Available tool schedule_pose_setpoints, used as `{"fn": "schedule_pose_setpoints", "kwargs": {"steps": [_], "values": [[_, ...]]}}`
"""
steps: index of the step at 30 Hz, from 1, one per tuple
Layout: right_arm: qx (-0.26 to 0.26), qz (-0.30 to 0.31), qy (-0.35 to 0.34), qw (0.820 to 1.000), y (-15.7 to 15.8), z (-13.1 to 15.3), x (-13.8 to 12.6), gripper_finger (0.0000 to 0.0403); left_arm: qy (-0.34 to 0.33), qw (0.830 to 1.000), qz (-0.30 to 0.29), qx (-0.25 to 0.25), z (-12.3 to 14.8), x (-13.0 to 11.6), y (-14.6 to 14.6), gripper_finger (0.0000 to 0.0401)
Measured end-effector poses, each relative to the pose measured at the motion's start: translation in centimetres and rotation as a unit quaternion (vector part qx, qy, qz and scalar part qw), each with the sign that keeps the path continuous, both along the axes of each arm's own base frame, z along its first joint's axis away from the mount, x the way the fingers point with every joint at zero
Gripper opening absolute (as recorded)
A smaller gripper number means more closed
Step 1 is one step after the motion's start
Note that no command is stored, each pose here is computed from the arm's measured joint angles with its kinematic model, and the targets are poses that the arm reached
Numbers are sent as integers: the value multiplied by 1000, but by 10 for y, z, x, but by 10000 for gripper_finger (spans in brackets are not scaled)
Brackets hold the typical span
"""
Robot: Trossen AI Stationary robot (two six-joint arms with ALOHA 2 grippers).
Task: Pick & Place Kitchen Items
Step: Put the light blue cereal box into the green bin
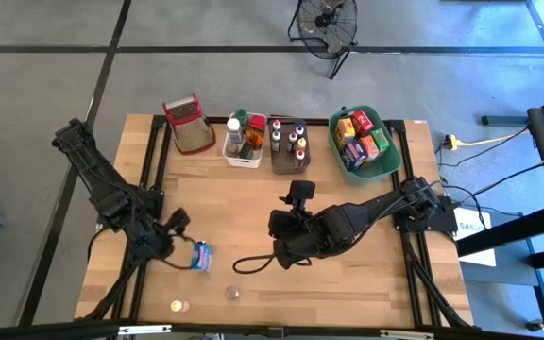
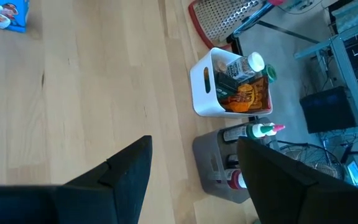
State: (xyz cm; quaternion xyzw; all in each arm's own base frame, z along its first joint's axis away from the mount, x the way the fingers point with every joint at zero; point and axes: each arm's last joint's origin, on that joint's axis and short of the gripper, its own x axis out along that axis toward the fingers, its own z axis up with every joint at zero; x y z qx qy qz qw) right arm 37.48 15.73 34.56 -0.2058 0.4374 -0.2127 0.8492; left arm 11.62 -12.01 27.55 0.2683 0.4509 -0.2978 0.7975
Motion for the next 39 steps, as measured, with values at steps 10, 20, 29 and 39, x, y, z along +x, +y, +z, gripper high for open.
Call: {"fn": "schedule_pose_setpoints", "kwargs": {"steps": [10, 20, 29, 39], "values": [[33, 6, 2, 999, -10, 0, 8, 238, -25, 997, -45, 57, -1, 14, 13, 286], [72, 11, 1, 997, -15, 0, 14, 238, -21, 987, -102, 119, -6, 32, 17, 286], [102, 21, 1, 995, -12, 0, 15, 238, -13, 977, -171, 125, 3, 45, 6, 286], [116, 19, 1, 993, -12, -1, 15, 238, 35, 970, -194, 144, -17, 65, -9, 286]]}}
